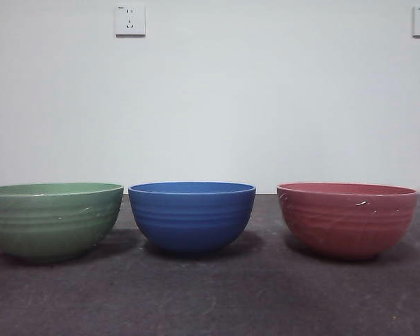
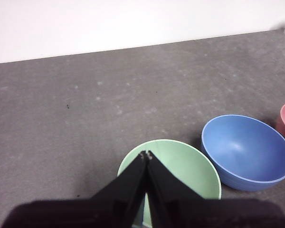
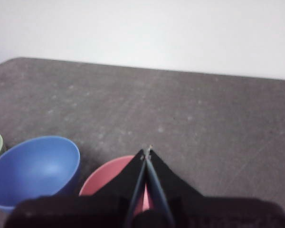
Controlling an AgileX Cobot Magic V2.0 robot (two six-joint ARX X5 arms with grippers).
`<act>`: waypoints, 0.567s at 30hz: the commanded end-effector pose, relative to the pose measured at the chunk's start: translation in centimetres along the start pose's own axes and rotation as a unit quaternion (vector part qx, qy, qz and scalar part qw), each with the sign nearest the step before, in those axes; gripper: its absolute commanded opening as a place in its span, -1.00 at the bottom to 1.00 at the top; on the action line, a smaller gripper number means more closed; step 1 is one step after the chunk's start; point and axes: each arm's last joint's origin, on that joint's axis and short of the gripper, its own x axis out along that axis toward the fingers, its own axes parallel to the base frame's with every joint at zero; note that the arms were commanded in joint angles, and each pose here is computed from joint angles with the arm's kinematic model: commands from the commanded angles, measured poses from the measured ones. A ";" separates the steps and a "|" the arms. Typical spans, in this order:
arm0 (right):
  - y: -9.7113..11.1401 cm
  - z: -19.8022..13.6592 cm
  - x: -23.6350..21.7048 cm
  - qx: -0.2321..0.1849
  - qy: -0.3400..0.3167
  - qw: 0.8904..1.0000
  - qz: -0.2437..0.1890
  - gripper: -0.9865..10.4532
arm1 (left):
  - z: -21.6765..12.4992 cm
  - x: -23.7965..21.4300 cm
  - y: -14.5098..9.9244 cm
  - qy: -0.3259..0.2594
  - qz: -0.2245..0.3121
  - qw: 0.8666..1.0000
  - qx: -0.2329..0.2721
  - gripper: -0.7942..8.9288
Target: Pick up the green bowl on the top,put the green bowl on the left,pick up the red bowl in the middle,put the red bowl on the right
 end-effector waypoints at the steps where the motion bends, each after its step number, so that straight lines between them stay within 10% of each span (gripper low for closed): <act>1: 0.0 -0.2 0.0 0.005 0.007 1.000 0.000 -0.82 | -0.1 0.0 0.0 -0.001 0.001 1.000 -0.005 -0.84; 7: 0.0 -0.7 0.0 0.004 0.028 1.000 0.000 -0.82 | -0.3 -0.7 -0.3 -0.003 0.000 1.000 0.001 -0.84; 17: 0.0 -1.1 0.0 0.002 0.051 0.999 -0.001 -0.82 | -5.3 -2.6 0.5 -0.096 0.162 0.981 0.035 -0.84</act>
